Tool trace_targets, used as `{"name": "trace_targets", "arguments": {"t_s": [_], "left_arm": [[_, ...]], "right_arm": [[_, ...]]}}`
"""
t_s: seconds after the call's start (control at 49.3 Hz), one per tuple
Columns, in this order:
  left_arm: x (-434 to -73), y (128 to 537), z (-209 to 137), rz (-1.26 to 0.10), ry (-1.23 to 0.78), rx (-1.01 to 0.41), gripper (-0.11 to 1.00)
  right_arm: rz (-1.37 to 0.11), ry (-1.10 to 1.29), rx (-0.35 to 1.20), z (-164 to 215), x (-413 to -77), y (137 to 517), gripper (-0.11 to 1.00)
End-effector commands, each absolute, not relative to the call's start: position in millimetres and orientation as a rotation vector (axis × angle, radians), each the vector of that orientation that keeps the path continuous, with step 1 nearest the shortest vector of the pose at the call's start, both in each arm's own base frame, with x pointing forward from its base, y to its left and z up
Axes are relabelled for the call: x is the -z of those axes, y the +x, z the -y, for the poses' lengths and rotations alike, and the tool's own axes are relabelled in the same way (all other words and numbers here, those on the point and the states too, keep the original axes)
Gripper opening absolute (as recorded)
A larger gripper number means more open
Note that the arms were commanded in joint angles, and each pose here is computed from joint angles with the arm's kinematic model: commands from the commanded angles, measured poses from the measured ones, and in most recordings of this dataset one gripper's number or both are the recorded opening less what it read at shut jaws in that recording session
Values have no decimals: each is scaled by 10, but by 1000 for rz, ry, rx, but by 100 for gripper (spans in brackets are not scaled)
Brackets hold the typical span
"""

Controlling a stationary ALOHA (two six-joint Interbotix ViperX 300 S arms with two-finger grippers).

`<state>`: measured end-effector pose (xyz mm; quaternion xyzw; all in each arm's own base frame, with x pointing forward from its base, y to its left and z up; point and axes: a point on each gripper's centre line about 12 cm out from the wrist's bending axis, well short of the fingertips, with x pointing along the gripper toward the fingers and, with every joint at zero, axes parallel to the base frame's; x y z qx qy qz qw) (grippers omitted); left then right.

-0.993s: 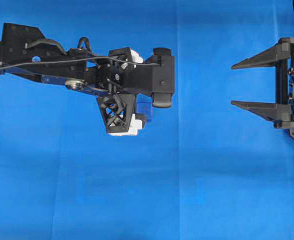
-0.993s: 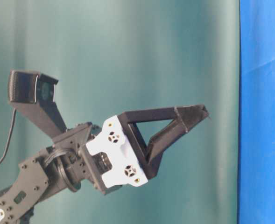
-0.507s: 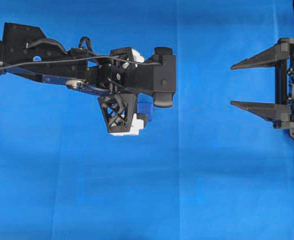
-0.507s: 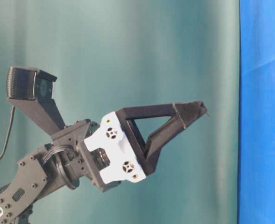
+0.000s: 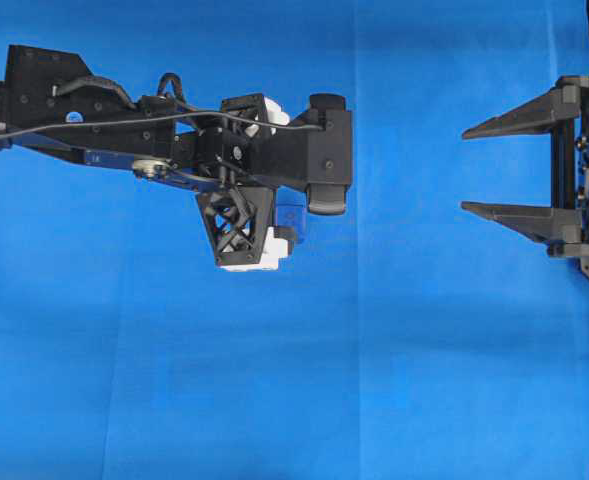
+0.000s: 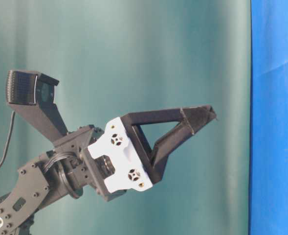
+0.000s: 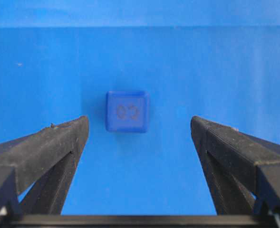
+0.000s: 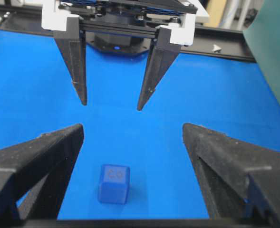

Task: Handover the blue block to the right arm after grasping it with the left arm, then place it in the designated position.
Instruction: 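Lower the open left gripper over the blue cube, then close the left gripper on the blue cube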

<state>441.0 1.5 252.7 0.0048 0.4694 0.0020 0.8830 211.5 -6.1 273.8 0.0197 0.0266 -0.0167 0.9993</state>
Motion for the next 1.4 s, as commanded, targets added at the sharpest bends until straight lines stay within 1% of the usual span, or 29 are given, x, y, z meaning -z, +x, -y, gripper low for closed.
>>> {"name": "trace_targets", "arguments": {"t_s": [0.0, 0.486, 0.608, 0.79, 1.074, 1.236, 1.378], "left_arm": [[-2679, 4421, -10, -934, 14, -3, 92], [-2671, 4426, -16, -931, 10, -5, 92], [-2611, 4420, -9, -936, 10, -5, 92], [-2351, 4434, -8, -919, 15, 0, 92], [-2014, 4429, -40, -821, 17, -4, 92], [-1751, 4399, -92, -825, 10, -15, 92], [-1598, 4418, -99, -839, 9, -16, 92]], "right_arm": [[-29, 38, 33, 62, -2836, 2147, 97], [-32, 38, 34, 65, -2827, 2148, 97], [-36, 39, 35, 66, -2817, 2155, 97], [-42, 38, 33, 62, -2798, 2166, 97], [-45, 39, 35, 67, -2782, 2176, 97], [-49, 39, 36, 67, -2768, 2193, 97], [-55, 39, 34, 64, -2750, 2201, 97]]}}
